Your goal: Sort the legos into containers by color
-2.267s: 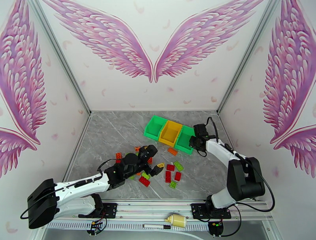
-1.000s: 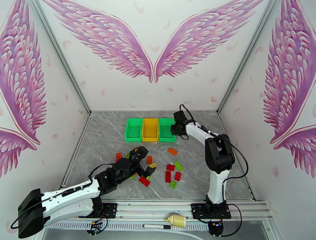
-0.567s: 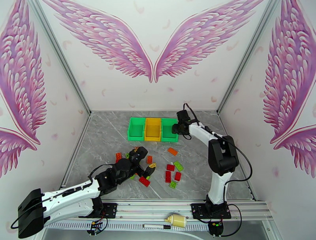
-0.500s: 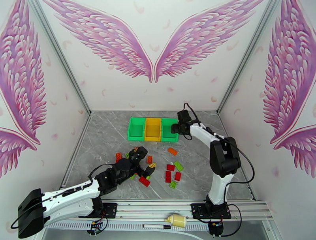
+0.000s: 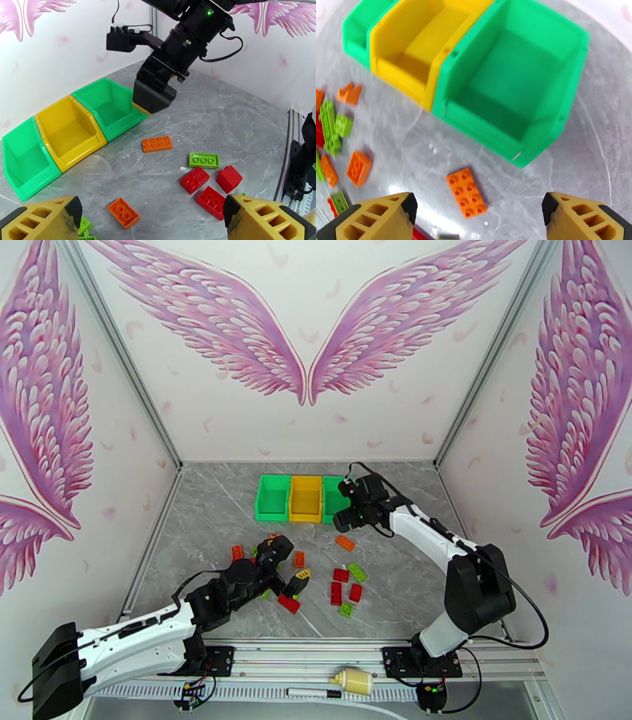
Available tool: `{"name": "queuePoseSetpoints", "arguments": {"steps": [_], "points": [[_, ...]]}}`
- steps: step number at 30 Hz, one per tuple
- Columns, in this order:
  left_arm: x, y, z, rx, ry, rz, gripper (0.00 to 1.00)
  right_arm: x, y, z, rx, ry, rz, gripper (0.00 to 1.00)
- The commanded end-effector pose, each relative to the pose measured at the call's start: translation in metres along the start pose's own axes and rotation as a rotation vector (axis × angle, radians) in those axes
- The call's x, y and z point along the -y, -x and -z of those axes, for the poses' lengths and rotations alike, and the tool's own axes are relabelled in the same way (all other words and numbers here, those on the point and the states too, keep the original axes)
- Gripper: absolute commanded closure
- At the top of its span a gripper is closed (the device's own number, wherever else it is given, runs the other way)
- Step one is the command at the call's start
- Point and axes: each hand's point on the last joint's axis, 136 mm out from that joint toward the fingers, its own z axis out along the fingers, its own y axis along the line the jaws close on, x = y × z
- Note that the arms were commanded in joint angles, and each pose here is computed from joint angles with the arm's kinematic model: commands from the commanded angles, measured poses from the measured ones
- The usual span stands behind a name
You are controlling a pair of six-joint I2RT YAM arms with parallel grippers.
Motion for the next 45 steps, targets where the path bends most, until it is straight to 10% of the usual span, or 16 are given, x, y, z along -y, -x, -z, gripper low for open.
{"name": "queuePoseSetpoints", "arguments": {"steps": [1,21,45], "points": [[0.001,-0.008,0.002,-0.014,-0.010,-0.021,0.01,-0.007,-0.025,-0.009,-0.133,-0.018,0.090,0.12],[0.000,-0.011,0.002,-0.020,-0.001,-0.039,0.01,-0.013,-0.066,-0.080,-0.448,-0.030,0.173,0.34],[0.001,-0.010,-0.005,-0.021,-0.012,-0.031,0.01,-0.012,-0.051,-0.069,-0.367,-0.066,0.079,0.66]]}}
